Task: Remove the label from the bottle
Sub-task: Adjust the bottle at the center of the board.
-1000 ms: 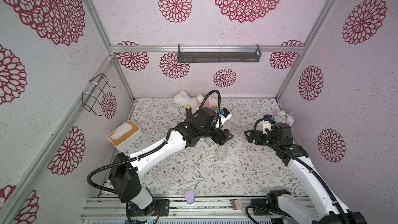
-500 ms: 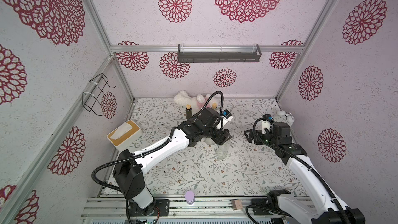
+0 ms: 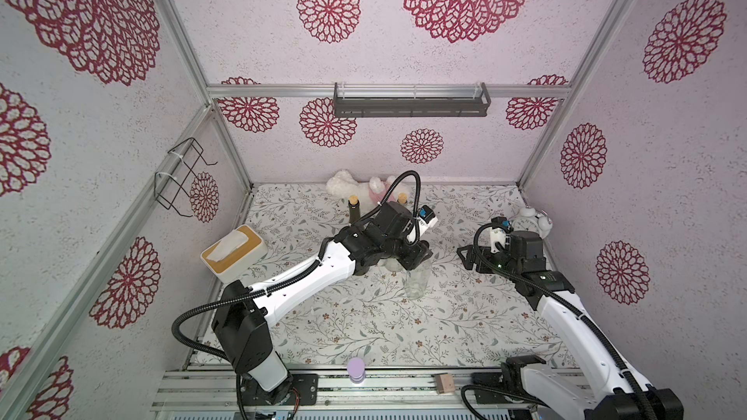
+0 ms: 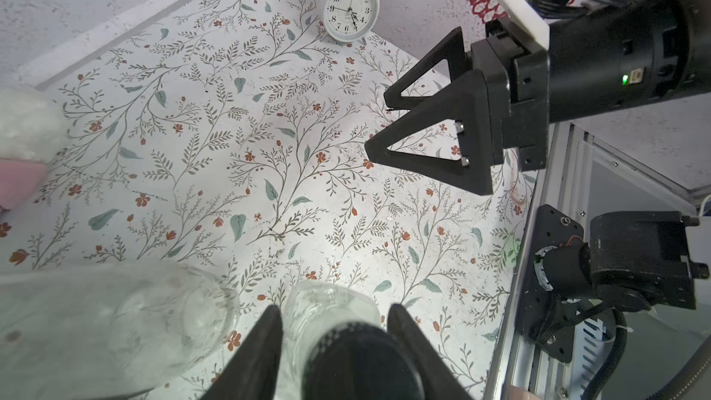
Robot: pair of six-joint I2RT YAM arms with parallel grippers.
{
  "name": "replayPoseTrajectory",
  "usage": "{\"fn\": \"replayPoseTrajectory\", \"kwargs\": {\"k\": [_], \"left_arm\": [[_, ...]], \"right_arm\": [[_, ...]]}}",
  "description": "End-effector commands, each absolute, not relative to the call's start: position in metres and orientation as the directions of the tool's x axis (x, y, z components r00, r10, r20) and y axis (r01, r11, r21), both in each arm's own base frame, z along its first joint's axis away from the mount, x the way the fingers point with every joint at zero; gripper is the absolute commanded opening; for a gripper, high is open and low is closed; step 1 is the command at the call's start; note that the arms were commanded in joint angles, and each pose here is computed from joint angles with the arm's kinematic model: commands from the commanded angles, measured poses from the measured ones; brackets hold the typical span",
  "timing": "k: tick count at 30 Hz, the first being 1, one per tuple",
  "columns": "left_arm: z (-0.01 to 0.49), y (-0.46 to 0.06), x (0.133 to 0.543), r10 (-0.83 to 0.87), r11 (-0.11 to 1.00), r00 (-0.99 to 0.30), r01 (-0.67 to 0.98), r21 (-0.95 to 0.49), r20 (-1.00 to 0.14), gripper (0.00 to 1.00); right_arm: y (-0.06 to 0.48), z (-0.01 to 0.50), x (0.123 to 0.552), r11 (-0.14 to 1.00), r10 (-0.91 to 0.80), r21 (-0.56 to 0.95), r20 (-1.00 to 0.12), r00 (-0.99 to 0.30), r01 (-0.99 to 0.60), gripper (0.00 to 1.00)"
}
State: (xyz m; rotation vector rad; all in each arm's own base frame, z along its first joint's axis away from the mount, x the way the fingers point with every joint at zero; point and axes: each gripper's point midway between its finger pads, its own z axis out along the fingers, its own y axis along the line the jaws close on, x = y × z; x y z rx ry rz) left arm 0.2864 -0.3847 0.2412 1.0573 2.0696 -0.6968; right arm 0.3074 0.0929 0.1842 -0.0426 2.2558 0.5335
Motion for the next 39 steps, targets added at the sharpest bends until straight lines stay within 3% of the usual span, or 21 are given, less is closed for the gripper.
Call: {"fn": "replayPoseTrajectory", "kwargs": {"k": [1,18,25,33,39], "left_arm": [[0.248,-0.390,0.287,0.467,0.517,-0.401,0.847,-0.124,-0.788,0.43],[0.258,-0.391,0.290,0.463,0.564,-0.386,0.823,-0.070,-0.798,0.26],[0.275,-0.389,0.301,0.403,0.676,-0.402,0.736,-0.028,-0.822,0.17],[0.296,-0.386,0.316,0.221,0.875,-0.448,0.483,-0.027,-0.866,0.12],[0.287,-0.381,0.324,0.121,0.955,-0.538,0.293,-0.050,-0.834,0.12]], "right_arm": [[0.093,0.194,0.311,0.909,0.127,0.348,-0.754,-0.645,-0.228,0.90],[0.092,0.200,0.309,0.911,0.122,0.340,-0.763,-0.634,-0.233,0.89],[0.094,0.209,0.312,0.909,0.114,0.335,-0.773,-0.624,-0.248,0.89],[0.098,0.212,0.316,0.899,0.122,0.351,-0.776,-0.618,-0.263,0.89],[0.101,0.215,0.317,0.892,0.123,0.359,-0.778,-0.616,-0.275,0.89]]}}
